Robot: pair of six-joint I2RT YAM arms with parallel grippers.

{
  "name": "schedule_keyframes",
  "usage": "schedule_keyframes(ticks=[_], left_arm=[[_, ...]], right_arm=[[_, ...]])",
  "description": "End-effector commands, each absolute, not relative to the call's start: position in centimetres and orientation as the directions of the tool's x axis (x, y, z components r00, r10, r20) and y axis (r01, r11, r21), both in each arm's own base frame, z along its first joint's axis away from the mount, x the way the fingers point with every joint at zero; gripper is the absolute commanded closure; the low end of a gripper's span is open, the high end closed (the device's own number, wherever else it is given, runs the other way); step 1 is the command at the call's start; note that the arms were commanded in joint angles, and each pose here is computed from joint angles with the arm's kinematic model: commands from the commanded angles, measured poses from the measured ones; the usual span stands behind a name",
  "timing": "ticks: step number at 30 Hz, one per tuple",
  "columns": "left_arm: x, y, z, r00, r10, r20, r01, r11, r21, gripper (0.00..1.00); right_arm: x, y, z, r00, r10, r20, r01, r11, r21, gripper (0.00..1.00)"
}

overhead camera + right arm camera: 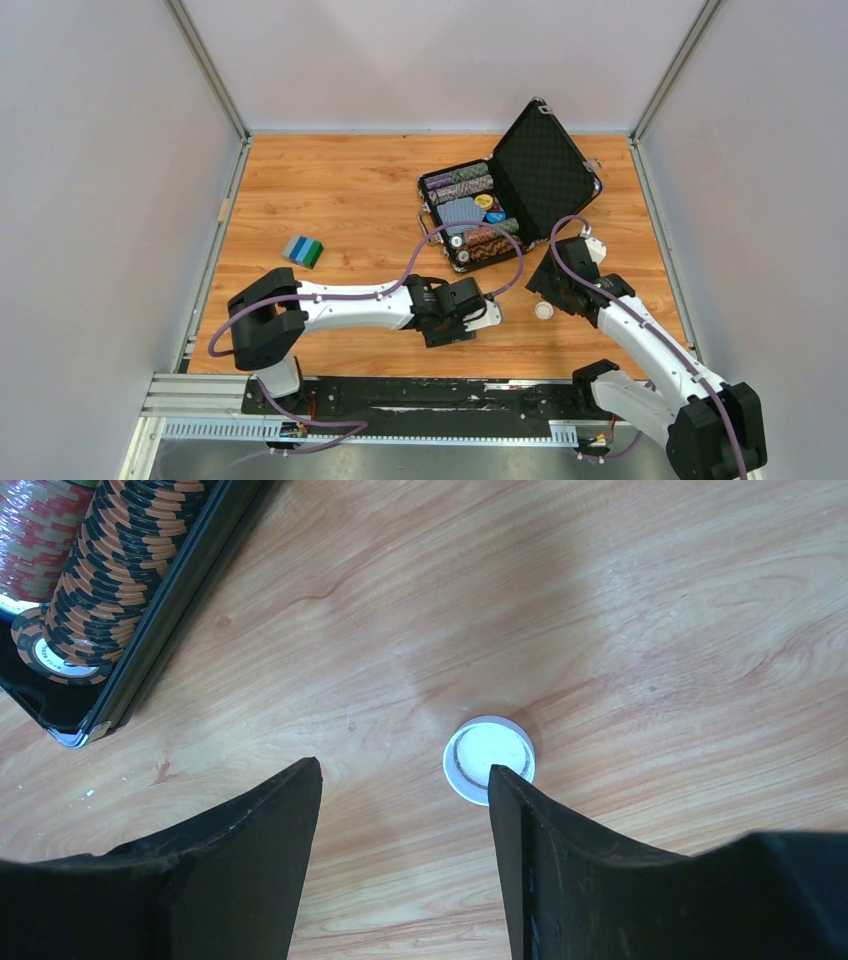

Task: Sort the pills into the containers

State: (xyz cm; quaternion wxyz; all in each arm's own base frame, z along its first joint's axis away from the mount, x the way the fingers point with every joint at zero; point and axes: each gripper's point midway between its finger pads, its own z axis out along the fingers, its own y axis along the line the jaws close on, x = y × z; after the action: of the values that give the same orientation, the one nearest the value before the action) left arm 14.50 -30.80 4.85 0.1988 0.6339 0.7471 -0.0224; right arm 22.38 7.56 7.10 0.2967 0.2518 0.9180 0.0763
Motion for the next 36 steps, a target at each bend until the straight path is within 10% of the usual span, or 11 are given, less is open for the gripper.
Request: schedule_keyframes(ticks=[1, 36], left_arm=[[14.59, -31.87, 5.94, -0.080, 0.944, -0.321, 0.958, 0.162, 0.237, 1.00], [14.99, -31.61, 5.55, -0.074, 0.981, -0.182, 0.943, 0.128, 0.306, 1.00]], right_arm=[[22.71, 7.69, 7.65, -0.676, 0.520, -0.521, 0.413, 0.854, 0.317, 0.37], [22.52, 7.14, 7.42, -0.663, 0.533, -0.525, 0.431, 0.846, 0.315, 0.37]])
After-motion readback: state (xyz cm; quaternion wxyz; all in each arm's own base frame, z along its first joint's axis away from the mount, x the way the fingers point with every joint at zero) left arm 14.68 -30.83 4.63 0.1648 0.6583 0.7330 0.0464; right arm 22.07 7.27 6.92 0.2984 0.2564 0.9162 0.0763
